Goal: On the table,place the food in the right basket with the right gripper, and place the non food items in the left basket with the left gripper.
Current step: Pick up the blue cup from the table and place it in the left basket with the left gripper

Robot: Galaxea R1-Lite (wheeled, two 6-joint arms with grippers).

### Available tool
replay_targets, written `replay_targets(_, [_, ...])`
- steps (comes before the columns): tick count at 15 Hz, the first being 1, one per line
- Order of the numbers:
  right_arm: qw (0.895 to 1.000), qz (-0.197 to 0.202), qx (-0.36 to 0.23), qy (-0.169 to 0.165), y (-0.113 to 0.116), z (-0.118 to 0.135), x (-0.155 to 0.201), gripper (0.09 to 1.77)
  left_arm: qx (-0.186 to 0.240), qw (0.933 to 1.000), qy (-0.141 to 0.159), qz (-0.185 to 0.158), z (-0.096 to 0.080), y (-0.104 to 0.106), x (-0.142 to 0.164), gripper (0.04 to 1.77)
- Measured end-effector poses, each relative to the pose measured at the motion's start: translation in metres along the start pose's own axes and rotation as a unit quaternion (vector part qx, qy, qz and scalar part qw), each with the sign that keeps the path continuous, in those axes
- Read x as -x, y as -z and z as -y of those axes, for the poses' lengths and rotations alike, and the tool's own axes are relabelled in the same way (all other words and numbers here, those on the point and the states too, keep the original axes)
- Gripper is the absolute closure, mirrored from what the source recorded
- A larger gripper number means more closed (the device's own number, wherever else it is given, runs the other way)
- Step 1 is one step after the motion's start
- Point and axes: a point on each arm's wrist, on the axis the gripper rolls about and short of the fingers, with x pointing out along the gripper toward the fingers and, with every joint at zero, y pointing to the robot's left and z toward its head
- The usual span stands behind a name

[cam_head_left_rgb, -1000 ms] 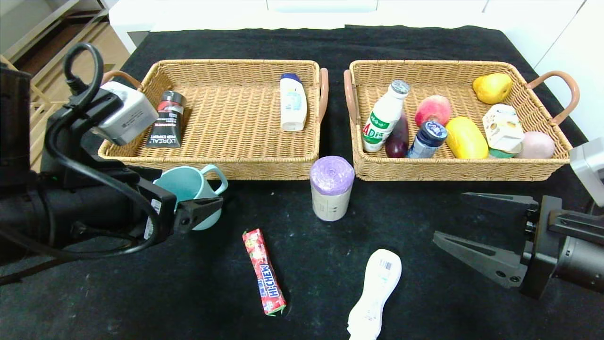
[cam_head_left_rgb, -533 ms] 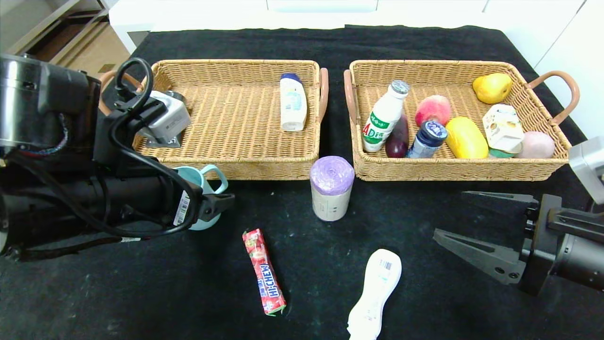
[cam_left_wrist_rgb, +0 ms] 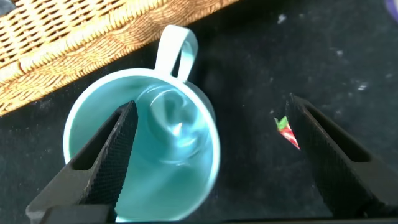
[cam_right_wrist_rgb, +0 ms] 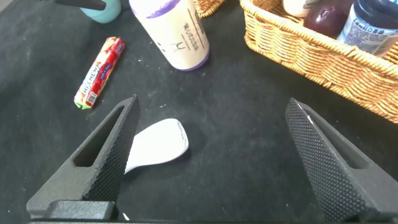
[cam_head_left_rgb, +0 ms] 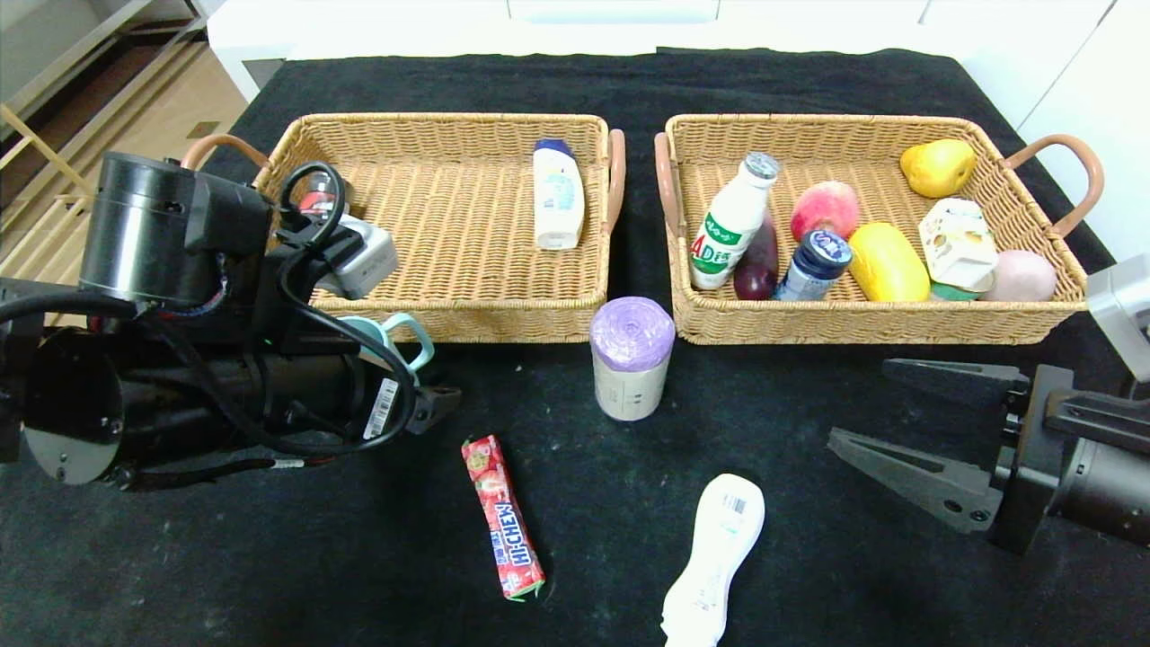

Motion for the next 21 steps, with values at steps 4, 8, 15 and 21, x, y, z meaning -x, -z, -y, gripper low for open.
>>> replay_targets(4, [1.0,-0.001,0.0,0.0,0.0,0.0,0.0,0.15,-0.003,0.9999,-0.005,-0.015,0.002,0.003,-0.008,0.15])
replay_targets(8, [1.0,-0.003,-0.001,-0.001,0.001,0.0,-0.001,0.15,-0.005,0.9998,-0.001,-0.02,0.004,0.005,-0.011,0.78])
replay_targets(15, [1.0,-0.011,-0.004,-0.001,0.005,0.001,-0.004,0.15,-0.006,0.9997,-0.001,-0.025,0.005,0.007,-0.014,1.62])
replay_targets(21, [1.0,-0.016,-0.006,-0.002,0.007,0.002,-0.006,0.15,-0.008,0.9994,0.0,-0.033,0.005,0.011,-0.016,1.62])
